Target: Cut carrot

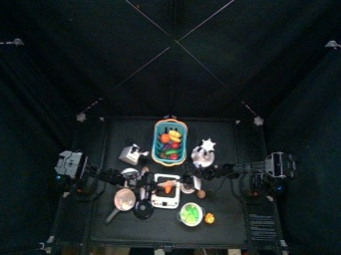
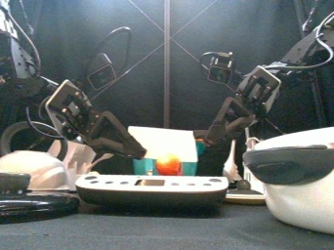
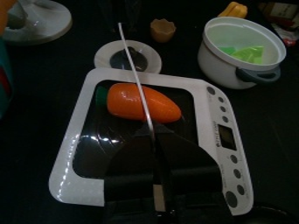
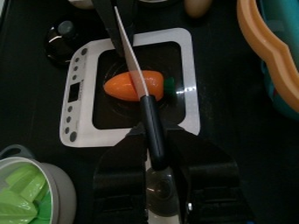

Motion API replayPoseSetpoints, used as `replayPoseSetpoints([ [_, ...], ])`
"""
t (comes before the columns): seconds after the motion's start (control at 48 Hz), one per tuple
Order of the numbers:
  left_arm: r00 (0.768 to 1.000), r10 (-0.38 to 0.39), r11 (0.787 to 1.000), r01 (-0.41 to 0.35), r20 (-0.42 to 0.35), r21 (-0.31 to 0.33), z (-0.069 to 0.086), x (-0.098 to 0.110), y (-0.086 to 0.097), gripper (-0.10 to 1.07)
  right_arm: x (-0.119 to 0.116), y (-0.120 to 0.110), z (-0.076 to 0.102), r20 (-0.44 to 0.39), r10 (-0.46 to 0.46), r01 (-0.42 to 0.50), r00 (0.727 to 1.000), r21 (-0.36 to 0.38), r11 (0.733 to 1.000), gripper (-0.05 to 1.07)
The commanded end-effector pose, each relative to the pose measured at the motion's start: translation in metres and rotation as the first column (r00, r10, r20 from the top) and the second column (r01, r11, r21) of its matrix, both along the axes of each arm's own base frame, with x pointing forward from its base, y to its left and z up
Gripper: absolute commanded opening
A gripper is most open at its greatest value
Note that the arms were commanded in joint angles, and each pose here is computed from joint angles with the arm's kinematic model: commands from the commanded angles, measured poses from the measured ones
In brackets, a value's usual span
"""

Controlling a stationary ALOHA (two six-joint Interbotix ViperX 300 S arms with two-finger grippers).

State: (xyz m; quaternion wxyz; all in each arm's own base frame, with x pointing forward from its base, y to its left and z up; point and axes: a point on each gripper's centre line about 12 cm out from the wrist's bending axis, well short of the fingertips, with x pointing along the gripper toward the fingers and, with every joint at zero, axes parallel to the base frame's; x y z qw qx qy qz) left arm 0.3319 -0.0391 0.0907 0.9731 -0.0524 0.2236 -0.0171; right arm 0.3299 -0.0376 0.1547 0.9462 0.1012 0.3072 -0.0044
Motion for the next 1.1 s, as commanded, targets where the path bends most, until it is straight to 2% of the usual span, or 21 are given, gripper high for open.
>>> replayPoseSetpoints([
  [0.0,0.998,-0.034,0.999,0.035,-0.059,0.016,-0.008,-0.006,-0.007,0.29,0.000,-0.009,0.005,-0.003,-0.049,0.049,0.999,-0.012,0.999,0.37],
  [0.125,0.993,-0.017,1.000,0.020,-0.116,0.022,-0.013,-0.008,0.001,0.29,-0.001,-0.005,0.002,-0.020,-0.048,0.047,0.999,-0.020,0.999,0.37],
  [0.271,0.991,-0.018,0.999,0.022,-0.132,0.031,-0.013,-0.007,0.005,0.29,0.000,-0.001,0.002,-0.026,-0.045,0.045,0.999,-0.017,0.999,0.37],
  [0.729,0.992,0.006,0.999,-0.002,-0.126,0.033,-0.010,-0.005,0.015,0.29,0.006,0.000,-0.007,-0.077,-0.073,0.071,0.994,-0.035,0.997,0.37],
  [0.875,0.993,-0.008,0.999,0.013,-0.119,0.040,-0.008,-0.004,0.014,0.29,0.006,-0.001,-0.006,-0.079,-0.079,0.076,0.994,-0.042,0.996,0.37],
  [1.083,0.996,-0.023,0.999,0.026,-0.082,0.045,0.004,-0.003,0.012,0.29,0.005,-0.002,0.005,-0.051,-0.087,0.085,0.995,-0.050,0.995,0.37],
])
